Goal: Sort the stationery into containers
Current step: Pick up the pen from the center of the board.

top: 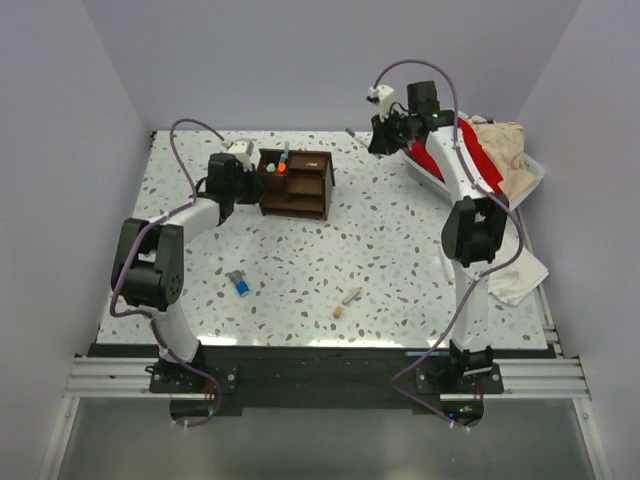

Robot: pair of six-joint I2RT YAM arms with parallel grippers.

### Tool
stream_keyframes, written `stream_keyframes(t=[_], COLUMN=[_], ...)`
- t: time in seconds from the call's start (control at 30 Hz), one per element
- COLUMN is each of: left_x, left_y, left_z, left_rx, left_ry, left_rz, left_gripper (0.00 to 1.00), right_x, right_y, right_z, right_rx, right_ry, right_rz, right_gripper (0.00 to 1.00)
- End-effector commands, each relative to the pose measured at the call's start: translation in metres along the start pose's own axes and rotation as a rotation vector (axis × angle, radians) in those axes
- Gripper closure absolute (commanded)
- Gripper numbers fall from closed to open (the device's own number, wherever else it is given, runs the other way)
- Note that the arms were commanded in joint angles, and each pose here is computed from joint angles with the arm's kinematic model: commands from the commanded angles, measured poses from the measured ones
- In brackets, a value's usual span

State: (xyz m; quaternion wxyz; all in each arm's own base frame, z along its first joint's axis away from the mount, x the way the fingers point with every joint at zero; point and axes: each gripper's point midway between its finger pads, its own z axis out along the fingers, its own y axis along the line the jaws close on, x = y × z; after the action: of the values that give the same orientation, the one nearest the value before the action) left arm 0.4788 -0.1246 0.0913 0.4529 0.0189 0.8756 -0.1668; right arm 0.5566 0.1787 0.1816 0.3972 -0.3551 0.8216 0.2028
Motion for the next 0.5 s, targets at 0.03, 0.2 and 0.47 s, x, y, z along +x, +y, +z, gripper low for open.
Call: stream_keyframes(t=[0.03, 0.2, 0.47], left_x=[-0.032, -0.047, -0.048], left_y=[-0.051, -0.103, -0.104], left_z=[0.019, 0.032, 0.009], left_rx=[0.057, 0.098, 0.032], left_ry=[-0.069, -0.112, -0.102], left_rz=[-0.102, -0.091, -0.063], left_gripper=[1.0, 1.0, 0.27], right_x=[-0.099, -0.134, -0.114], right_y=[0.016, 0.046, 0.068], right_z=[-0.071, -0.093, -0.081], right_rx=[-0.004, -0.098, -0.185], right_ry=[-0.283, -0.472, -0.464], right_rz=[0.004, 0.065, 0.195], right_gripper=[1.0, 1.0, 1.0])
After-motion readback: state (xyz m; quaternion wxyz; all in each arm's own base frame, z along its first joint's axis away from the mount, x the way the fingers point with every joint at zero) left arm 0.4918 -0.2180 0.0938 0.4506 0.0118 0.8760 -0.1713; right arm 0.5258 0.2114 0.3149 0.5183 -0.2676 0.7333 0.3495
